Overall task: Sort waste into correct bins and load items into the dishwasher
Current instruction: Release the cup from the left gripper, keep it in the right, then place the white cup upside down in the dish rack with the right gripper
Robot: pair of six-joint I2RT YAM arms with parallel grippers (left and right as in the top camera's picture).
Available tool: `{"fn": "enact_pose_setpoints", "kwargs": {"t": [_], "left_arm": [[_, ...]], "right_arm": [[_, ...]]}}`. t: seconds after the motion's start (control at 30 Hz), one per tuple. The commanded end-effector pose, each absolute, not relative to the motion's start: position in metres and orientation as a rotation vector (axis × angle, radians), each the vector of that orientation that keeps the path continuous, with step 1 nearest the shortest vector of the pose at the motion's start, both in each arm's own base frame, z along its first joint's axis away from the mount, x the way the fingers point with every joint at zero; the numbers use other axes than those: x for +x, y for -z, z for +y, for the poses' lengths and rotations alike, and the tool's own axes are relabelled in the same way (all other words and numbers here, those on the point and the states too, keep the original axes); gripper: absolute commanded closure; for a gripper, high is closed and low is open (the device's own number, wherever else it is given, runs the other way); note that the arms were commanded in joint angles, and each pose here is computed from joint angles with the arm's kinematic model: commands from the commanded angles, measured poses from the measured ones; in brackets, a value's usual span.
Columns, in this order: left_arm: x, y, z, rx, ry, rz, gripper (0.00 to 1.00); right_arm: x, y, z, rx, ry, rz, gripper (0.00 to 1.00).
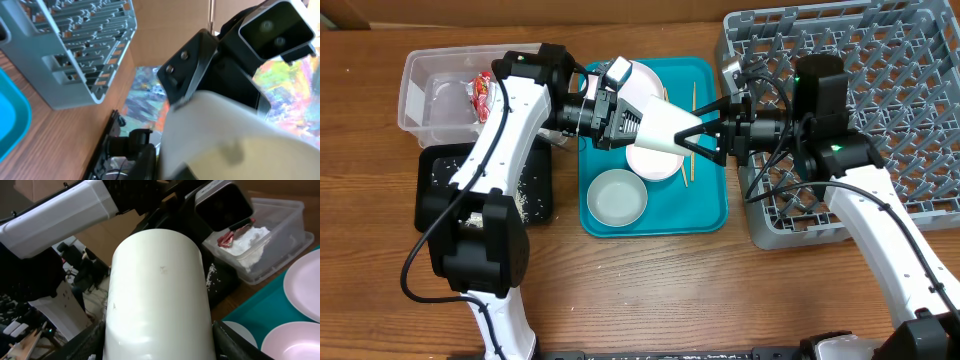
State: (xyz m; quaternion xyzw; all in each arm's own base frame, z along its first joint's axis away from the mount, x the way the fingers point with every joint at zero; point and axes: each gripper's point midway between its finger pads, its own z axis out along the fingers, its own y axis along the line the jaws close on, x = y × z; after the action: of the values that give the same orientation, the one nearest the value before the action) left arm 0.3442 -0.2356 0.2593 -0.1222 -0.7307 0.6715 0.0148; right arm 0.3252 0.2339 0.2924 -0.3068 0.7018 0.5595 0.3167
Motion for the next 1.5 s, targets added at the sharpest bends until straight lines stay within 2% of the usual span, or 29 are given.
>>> {"fn": "enact_pose_setpoints", "kwargs": {"t": [0.0, 0.03, 0.1, 0.2, 0.27, 0.43, 0.57, 0.77, 0.83, 1.03, 1.13, 1.4, 1.43, 1.47], "left_arm": [[0.343, -0.274, -0.244, -0.457, -2.194, -2.211, 0.76], [0.344, -0.274, -0.244, -0.463, -2.193, -2.214, 0.7], [0.346, -0.272, -0.244, -0.493, -2.197, -2.229, 0.5], [0.355, -0.26, -0.241, -0.605, -2.154, -2.336, 0.28], [0.364, -0.246, -0.237, -0.643, -2.065, -2.446, 0.24], [0.395, -0.21, -0.218, -0.576, -1.786, -2.73, 0.22], [0.418, -0.191, -0.202, -0.524, -1.592, -2.925, 0.24], [0.438, -0.169, -0.183, -0.471, -1.296, -3.131, 0.26], [0.439, -0.158, -0.17, -0.458, -1.058, -3.232, 0.27], [0.437, -0.162, -0.15, -0.432, -0.597, -3.399, 0.27], [0.434, -0.171, -0.152, -0.468, -0.475, -3.449, 0.25], [0.426, -0.176, -0.164, -0.545, -0.377, -3.463, 0.24], [0.426, -0.176, -0.165, -0.548, -0.378, -3.461, 0.24], [0.426, -0.176, -0.165, -0.549, -0.378, -3.461, 0.24]], "right_arm": [[0.321, -0.299, 0.244, -0.845, -1.471, 1.826, 0.56], [0.323, -0.298, 0.242, -0.835, -1.46, 1.831, 0.56], [0.329, -0.298, 0.236, -0.806, -1.436, 1.843, 0.59], [0.346, -0.295, 0.218, -0.672, -1.405, 1.911, 0.61], [0.354, -0.294, 0.205, -0.599, -1.383, 1.939, 0.62], [0.372, -0.282, 0.153, -0.291, -1.245, 2.085, 0.61], [0.365, -0.268, 0.118, -0.067, -1.1, 2.229, 0.61], [0.332, -0.229, 0.048, 0.367, -0.545, 2.557, 0.61], [0.312, -0.214, 0.026, 0.478, -0.357, 2.652, 0.61], [0.287, -0.188, -0.004, 0.616, -0.097, 2.781, 0.61], [0.286, -0.175, -0.005, 0.635, -0.067, 2.84, 0.61], [0.285, -0.127, 0.001, 0.627, -0.044, 3.053, 0.6], [0.286, -0.124, 0.002, 0.62, -0.051, 3.068, 0.6], [0.286, -0.119, 0.004, 0.611, -0.058, 3.086, 0.55]]}}
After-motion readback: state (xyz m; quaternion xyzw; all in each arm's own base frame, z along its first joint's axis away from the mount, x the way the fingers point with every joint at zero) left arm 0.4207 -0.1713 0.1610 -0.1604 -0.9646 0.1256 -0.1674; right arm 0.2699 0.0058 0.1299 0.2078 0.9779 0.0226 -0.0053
